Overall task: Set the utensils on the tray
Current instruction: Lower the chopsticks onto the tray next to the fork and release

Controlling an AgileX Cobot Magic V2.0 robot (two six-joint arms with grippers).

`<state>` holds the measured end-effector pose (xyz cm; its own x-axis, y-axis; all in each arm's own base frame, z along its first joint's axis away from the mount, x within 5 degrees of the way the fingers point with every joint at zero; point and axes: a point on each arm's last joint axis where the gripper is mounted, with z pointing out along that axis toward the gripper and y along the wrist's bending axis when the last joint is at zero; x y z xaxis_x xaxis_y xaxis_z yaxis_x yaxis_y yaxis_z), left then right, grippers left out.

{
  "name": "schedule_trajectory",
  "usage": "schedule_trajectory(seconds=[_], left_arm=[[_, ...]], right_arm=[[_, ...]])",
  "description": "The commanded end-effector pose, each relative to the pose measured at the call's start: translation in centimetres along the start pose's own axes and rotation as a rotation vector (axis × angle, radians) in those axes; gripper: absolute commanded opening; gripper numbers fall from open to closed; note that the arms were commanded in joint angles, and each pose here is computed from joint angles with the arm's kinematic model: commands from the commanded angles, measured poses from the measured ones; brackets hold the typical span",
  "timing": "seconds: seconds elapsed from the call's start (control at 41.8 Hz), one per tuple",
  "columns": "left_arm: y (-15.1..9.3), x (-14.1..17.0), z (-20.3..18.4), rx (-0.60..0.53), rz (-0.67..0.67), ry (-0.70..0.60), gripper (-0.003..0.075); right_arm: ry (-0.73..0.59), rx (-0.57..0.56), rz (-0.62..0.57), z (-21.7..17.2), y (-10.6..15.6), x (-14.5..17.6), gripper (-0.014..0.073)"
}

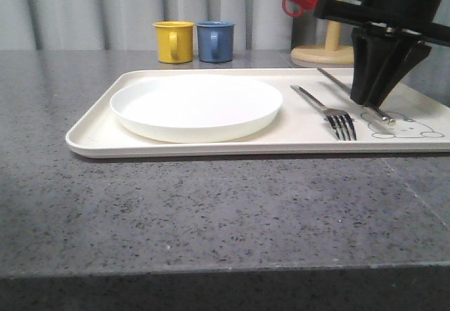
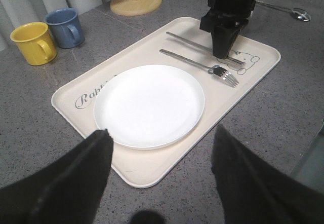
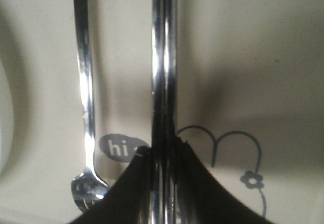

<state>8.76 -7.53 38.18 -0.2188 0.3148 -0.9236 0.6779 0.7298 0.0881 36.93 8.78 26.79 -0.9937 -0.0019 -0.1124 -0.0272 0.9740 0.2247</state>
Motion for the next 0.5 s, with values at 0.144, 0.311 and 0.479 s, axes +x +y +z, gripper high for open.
schedule_trajectory(seconds=[0.144, 0.311, 0.479], left_arm=[[0.0, -1.4, -0.5, 0.002, -0.018, -0.105, 0.0428], [0.0, -1.4, -0.5, 0.002, -0.018, -0.105, 0.0428], [0.0, -1.4, -0.5, 0.002, -0.018, -0.105, 0.0428]], right_arm=[[0.035, -0.013, 0.007, -1.9, 0.4, 0.7, 0.0247], [0.023, 0.007, -0.034, -2.3, 0.3, 0.8, 0.0329], [-0.049, 0.049, -0.146, -5.4, 0.2, 2.0, 0.0329]])
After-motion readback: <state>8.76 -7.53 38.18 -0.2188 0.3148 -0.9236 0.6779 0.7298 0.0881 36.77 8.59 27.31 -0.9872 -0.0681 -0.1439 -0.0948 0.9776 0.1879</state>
